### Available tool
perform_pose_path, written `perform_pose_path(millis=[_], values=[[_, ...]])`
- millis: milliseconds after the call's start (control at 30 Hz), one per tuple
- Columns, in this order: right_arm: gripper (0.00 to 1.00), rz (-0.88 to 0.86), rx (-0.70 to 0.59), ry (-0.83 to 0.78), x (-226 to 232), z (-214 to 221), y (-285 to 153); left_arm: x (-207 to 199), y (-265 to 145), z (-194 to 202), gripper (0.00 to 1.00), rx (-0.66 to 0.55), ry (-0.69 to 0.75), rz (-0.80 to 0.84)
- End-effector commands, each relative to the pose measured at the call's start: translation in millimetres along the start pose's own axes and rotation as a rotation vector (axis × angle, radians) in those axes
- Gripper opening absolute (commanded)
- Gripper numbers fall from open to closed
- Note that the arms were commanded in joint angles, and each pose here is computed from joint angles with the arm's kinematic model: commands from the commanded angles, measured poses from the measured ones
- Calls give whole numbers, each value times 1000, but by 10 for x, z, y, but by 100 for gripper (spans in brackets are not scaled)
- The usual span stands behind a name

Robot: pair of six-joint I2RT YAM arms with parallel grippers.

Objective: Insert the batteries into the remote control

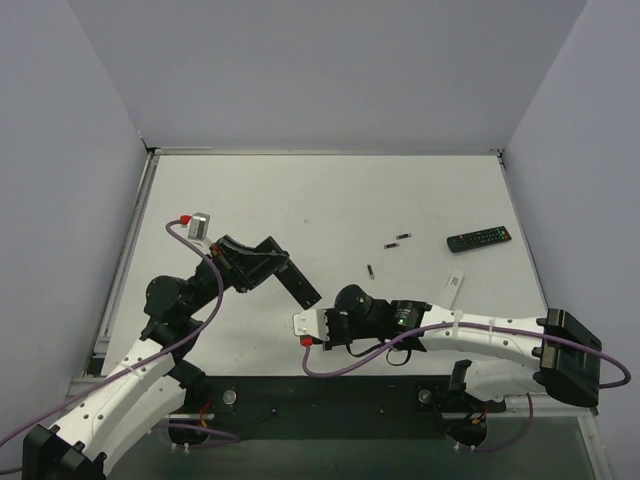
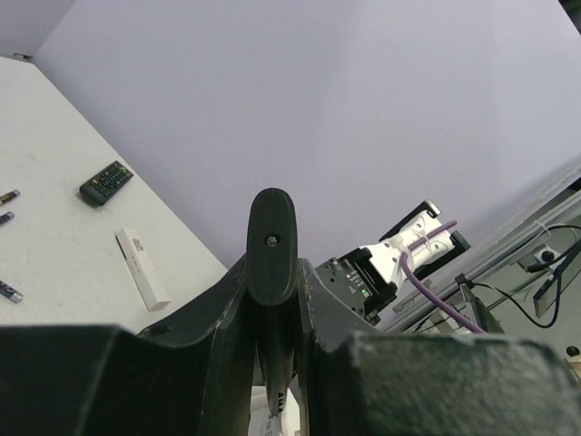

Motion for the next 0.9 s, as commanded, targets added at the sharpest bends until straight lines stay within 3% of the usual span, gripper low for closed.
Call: perform_pose_path(millis=[0,167,267,500,533,633,733,767,867], values=[[9,73,-85,58,-127,-175,-132,-6,-19,44,0,29,3,4],[9,80,-146,118,-189,-216,-189,495,-79,156,0,12,18,-230],[15,93,-161,177,-198,-255,-267,800,-153,224,0,-7,27,-377],[42,129,-187,407,-182,-265,-511,1307,-371,376,0,-41,37,-612],[42,144,-189,438,-182,-262,-536,1332,-375,389,0,-39,37,-609],[50,281,-168,598,-224,-238,-661,1426,-450,449,0,-30,31,-650],[58,474,-80,742,-293,-133,-752,1481,-507,469,0,-33,35,-683],[59,553,20,778,-280,-22,-811,1496,-523,475,0,-33,39,-691],[63,669,154,939,-358,102,-961,1547,-567,498,0,-30,23,-723]])
Point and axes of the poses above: each gripper's point midway between its finger pads, its own y axis out along the fingers, its own x axis along the line the jaws close on, z = x × y, the point moved 10 cm from there along -y, back along the fingers, and after that the axes turned 6 degrees about -y, right-handed, at the moved point
